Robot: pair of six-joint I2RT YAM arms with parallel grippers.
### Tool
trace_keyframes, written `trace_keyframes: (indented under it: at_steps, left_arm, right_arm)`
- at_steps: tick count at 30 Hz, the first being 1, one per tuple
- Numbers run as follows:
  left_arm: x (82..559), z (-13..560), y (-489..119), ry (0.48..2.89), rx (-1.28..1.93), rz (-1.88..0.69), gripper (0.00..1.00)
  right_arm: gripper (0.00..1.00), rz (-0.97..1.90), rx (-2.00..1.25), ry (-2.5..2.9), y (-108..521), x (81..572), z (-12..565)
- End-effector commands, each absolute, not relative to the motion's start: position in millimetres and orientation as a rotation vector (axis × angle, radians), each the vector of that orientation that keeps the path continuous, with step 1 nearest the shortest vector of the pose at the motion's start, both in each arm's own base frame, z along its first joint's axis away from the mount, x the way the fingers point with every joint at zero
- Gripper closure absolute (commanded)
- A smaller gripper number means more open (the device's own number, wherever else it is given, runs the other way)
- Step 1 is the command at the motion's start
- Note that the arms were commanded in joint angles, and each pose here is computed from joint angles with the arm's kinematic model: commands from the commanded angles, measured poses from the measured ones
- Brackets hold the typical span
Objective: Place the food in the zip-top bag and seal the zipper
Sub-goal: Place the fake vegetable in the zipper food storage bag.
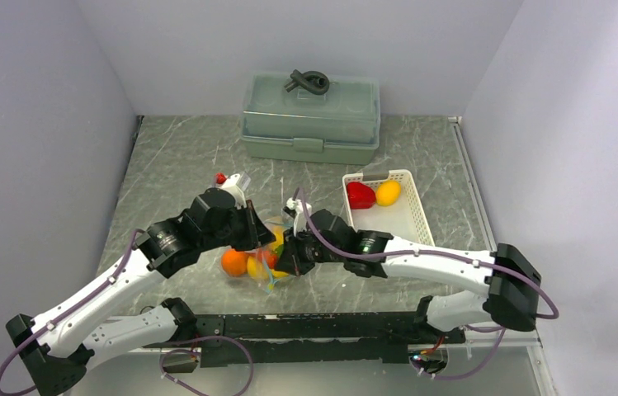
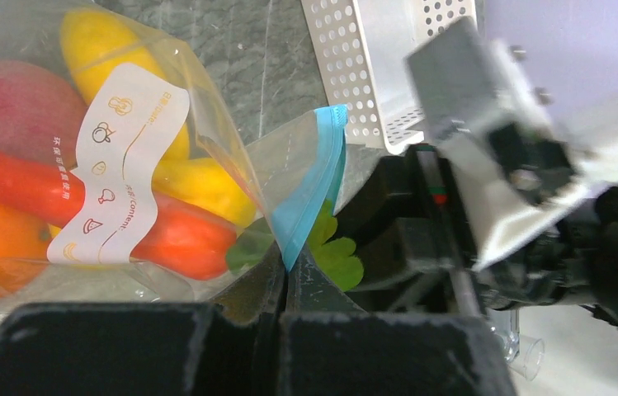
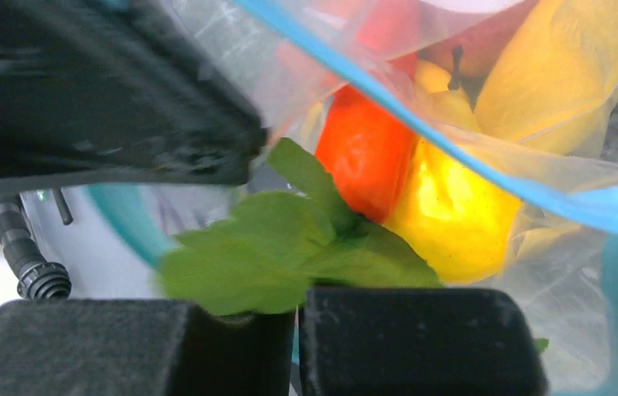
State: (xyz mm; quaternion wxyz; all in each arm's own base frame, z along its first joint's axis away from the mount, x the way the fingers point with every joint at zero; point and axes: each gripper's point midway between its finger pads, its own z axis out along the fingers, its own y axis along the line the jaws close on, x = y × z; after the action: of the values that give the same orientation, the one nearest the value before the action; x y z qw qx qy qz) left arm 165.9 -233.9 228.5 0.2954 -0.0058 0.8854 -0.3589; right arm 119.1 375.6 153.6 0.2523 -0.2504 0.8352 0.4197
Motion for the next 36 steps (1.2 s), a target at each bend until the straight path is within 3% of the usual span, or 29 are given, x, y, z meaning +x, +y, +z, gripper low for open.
trace_keyframes:
  at_steps: [1,7,13,24,36]
  left_arm:
    - [167,253,-235,2.277,0.012,-1.001,1.00]
    - [168,253,-234,2.266,0.007,-0.995,1.00]
    - [168,252,-237,2.272,0.017,-1.002,1.00]
    - [168,254,-238,2.273,0.025,-1.002,1.00]
    - [171,254,-242,2.275,0.027,-1.010,1.00]
  right_arm:
    - [0.91,1.204,-0.691,2.102,372,120,217]
    - [0.88,1.128,-0.600,2.023,337,127,253]
    - [0.92,1.005,-0.504,2.047,324,145,249]
    - [0.94,1.008,-0.576,2.153,360,151,204]
    - [0.98,1.320,-0.754,2.205,411,115,173]
